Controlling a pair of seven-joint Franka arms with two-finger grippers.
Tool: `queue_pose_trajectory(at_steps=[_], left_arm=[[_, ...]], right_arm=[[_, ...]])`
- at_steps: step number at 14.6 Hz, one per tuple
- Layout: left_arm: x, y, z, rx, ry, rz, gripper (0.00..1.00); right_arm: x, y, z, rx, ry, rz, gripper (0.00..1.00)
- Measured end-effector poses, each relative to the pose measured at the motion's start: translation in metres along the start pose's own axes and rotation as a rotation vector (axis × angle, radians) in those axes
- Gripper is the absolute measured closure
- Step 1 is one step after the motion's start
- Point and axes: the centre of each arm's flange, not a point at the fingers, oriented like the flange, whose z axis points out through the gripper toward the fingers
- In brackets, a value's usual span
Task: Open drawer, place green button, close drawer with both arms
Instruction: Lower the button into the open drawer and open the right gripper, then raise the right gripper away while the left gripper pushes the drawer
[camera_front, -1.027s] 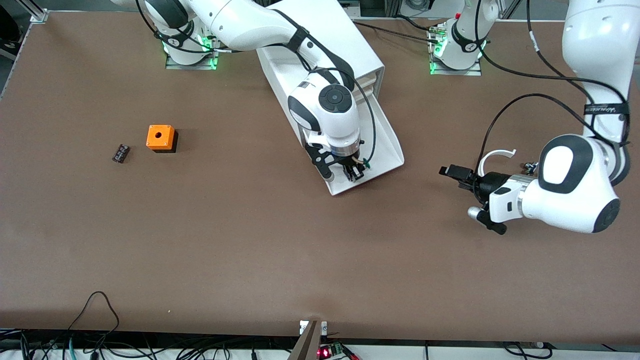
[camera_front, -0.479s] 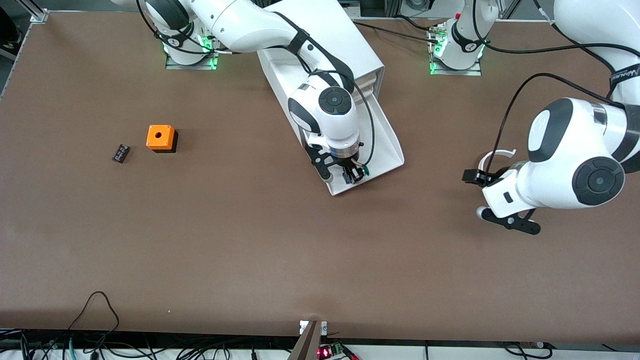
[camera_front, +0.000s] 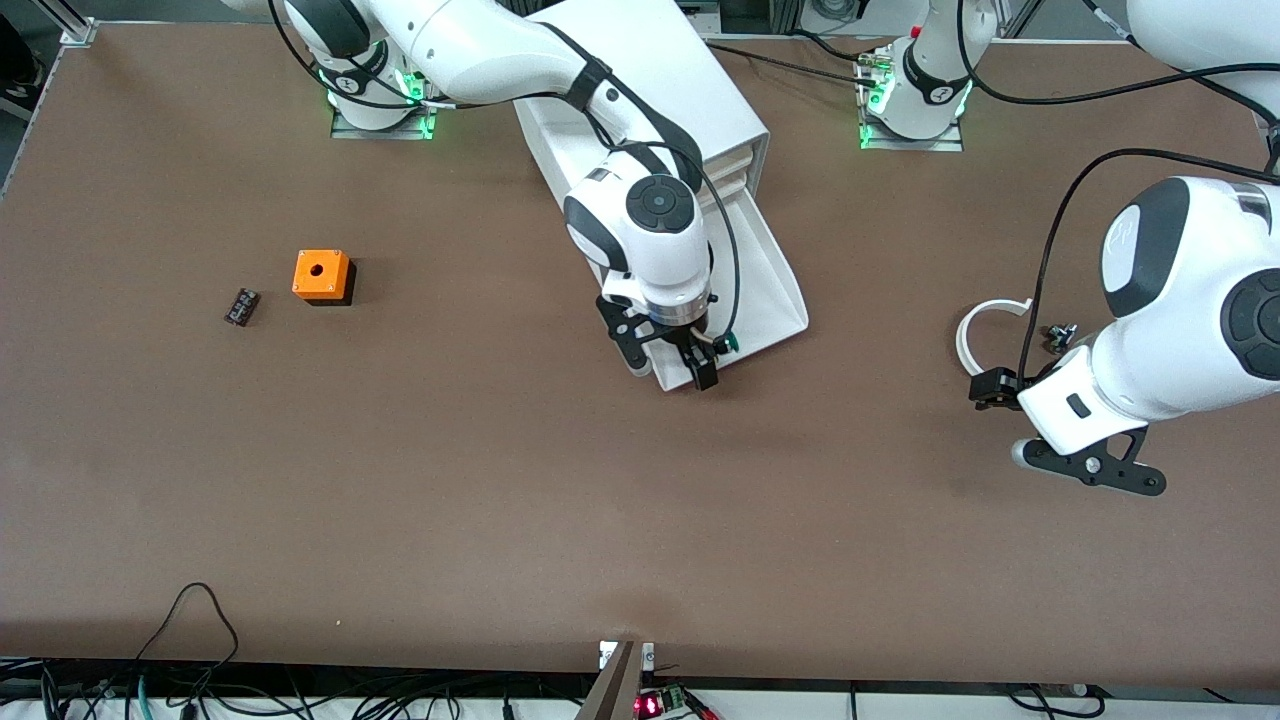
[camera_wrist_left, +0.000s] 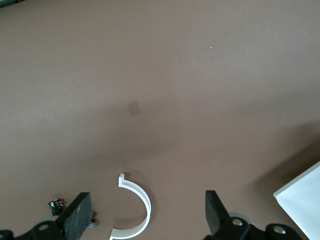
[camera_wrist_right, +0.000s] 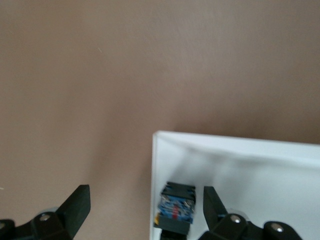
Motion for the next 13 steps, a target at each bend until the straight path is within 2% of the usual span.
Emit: queue_pose_trajectory(at_steps=[3, 6, 8, 11, 13], left_arm=[[0.002, 0.007, 0.018, -0.006, -0.027, -0.139, 0.0], [0.003, 0.027, 0.067, -0.012, -0.086, -0.321, 0.0], [0.003, 0.062, 0.103, -0.021, -0.105, -0.409, 0.0], [-0.002, 0.141, 0.156, -0.044, -0.052, -0.511, 0.0], [-0.015, 0.202, 0.19, -0.033, 0.002, -0.552, 0.0]], right_arm=[[0.059, -0.023, -0.047, -0.018, -0.016, -0.062, 0.0], [0.113, -0.027, -0.081, -0.077, -0.031, -0.261, 0.0], [0.144, -0.027, -0.094, -0.113, -0.037, -0.39, 0.0], [0.194, -0.029, -0.116, -0.117, -0.038, -0.526, 0.0], [0.235, -0.027, -0.132, -0.132, -0.043, -0.613, 0.0]])
